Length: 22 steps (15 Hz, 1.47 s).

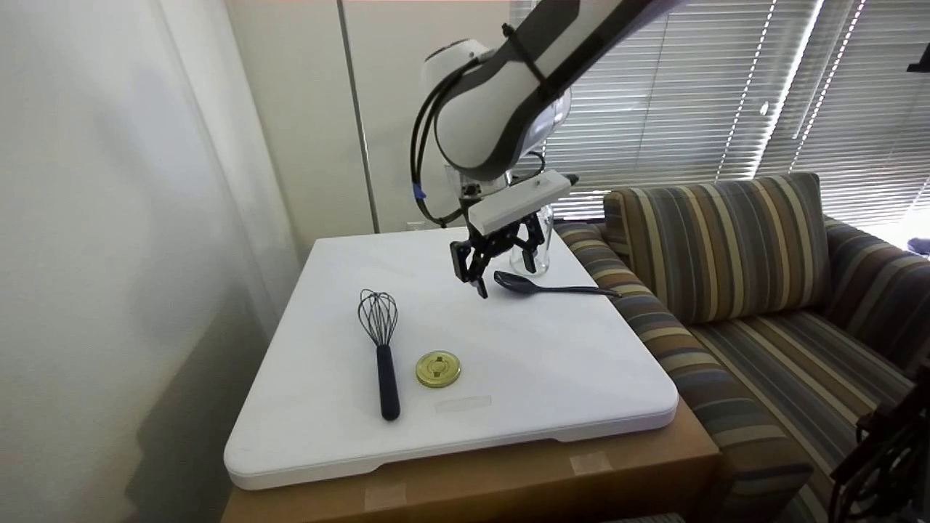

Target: Put the spoon in the glass jar

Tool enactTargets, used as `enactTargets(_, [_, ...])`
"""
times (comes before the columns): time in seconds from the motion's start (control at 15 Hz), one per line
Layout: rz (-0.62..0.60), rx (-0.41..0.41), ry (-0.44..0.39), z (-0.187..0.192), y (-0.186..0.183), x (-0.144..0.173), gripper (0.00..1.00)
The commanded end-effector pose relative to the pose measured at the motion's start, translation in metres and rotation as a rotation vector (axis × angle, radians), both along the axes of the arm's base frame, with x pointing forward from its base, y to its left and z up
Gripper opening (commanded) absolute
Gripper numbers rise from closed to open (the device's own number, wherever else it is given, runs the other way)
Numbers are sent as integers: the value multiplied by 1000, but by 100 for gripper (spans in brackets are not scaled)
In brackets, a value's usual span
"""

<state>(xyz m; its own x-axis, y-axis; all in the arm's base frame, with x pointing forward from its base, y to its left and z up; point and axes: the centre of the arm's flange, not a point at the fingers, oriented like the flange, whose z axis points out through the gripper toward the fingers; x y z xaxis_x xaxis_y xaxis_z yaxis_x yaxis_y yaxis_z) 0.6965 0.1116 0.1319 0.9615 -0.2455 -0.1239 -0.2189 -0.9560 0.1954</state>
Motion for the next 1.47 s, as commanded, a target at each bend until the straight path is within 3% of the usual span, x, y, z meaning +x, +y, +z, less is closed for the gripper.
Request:
enactTargets(0.0, [11,-32,-45,-21,-7,11,100])
enactTargets(1.4, [15,-41,-74,-31,-9,16,100])
